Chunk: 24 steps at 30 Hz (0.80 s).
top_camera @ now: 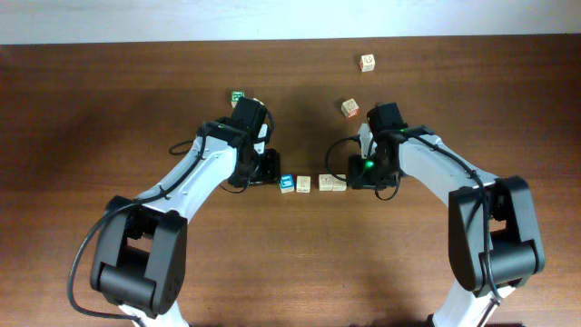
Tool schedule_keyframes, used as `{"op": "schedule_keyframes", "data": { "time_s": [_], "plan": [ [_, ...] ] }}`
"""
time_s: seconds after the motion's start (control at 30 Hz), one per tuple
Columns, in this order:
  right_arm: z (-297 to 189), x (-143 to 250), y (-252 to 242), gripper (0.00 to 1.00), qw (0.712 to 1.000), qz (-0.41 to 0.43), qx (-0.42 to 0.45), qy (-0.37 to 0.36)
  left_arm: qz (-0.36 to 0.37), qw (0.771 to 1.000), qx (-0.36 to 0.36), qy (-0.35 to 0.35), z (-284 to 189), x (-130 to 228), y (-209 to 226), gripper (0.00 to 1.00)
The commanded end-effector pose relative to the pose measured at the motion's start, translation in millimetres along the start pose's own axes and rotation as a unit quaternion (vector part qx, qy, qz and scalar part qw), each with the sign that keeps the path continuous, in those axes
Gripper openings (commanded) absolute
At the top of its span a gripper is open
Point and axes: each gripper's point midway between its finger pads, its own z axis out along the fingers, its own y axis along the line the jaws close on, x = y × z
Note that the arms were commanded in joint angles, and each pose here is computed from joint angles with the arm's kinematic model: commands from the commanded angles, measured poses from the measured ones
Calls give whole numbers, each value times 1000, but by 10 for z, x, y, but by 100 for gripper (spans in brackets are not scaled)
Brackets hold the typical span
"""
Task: Rotate 4 blocks
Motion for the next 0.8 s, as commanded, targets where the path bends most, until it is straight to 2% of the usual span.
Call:
{"op": "schedule_keyframes", "data": {
  "time_s": [0.0,0.1,0.37,0.63,0.77],
  "plan": [
    [64,15,62,30,1000,-19,4,0,-2,1000,-6,6,51,26,43,69],
    [82,9,127,30,1000,-29,2,-3,-2,1000,-6,7,51,31,45,71],
    [89,13,188,30,999,-47,-8,-3,-2,1000,-7,8,51,33,46,60],
    [165,-10,462,30,994,-109,-3,-20,-3,1000,-8,12,51,53,54,57],
    [149,-27,505,30,994,-110,-5,-22,-3,1000,-8,12,51,53,54,57]
  ]
}}
